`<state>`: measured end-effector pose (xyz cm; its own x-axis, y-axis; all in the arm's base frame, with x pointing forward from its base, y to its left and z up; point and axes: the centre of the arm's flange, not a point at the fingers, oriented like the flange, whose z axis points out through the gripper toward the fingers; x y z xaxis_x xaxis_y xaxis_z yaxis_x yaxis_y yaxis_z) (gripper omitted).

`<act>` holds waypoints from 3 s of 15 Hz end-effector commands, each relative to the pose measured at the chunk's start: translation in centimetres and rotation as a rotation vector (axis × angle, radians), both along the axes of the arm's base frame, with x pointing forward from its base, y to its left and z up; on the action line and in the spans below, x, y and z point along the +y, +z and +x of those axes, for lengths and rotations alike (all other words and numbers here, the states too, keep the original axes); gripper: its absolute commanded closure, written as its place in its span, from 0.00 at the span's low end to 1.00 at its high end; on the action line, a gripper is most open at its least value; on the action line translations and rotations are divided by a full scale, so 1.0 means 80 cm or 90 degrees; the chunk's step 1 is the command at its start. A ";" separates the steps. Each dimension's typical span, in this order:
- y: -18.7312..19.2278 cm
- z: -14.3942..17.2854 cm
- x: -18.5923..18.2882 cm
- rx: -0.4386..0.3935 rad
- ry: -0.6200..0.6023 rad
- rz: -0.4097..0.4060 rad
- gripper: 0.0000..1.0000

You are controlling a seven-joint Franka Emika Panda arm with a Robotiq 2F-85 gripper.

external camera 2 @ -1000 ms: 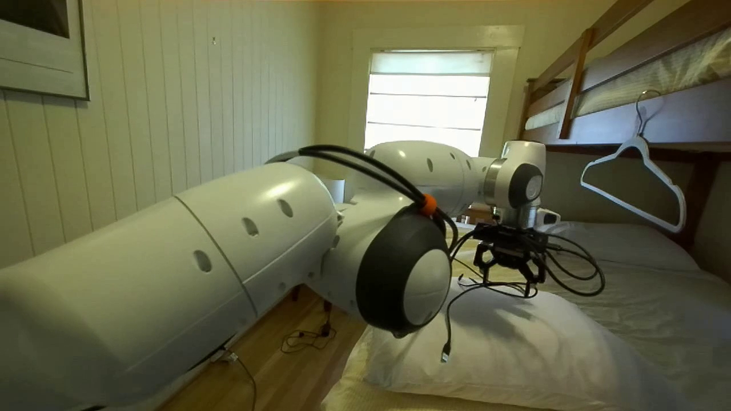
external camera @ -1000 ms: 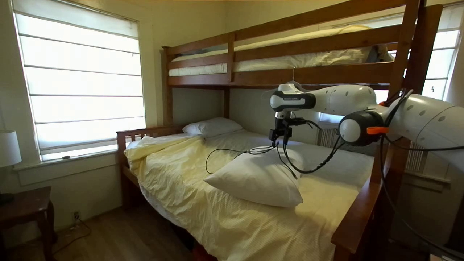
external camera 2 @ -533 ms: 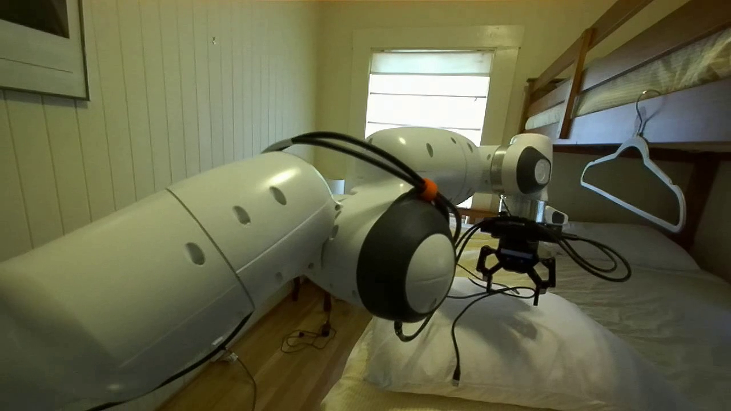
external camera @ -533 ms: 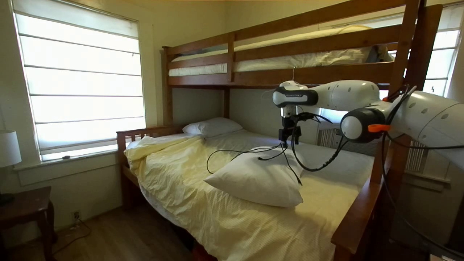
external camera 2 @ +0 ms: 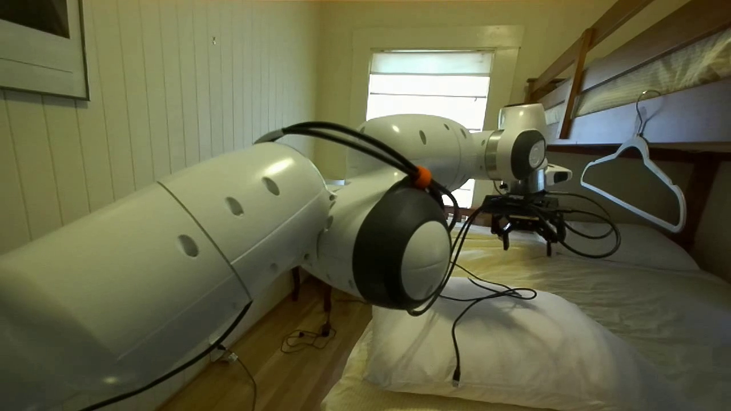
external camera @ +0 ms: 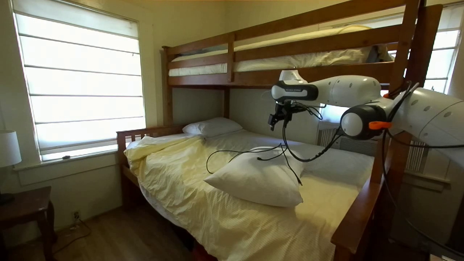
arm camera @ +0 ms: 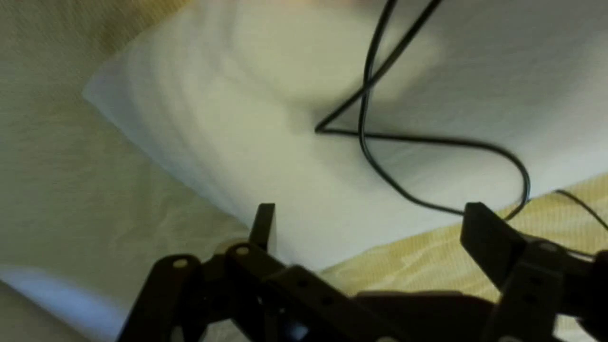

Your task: Move the black cable to the left.

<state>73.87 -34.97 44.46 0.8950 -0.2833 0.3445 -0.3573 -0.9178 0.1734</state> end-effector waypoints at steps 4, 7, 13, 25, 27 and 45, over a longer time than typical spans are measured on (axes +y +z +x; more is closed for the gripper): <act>-0.005 0.028 0.005 -0.018 -0.118 0.006 0.00; -0.028 0.018 0.010 0.033 -0.116 0.065 0.00; -0.057 0.015 0.022 0.043 -0.044 0.232 0.00; -0.097 -0.013 0.032 0.131 -0.069 0.274 0.00; -0.105 -0.018 0.025 0.145 -0.098 0.276 0.00; -0.162 -0.005 -0.011 0.060 -0.167 0.223 0.32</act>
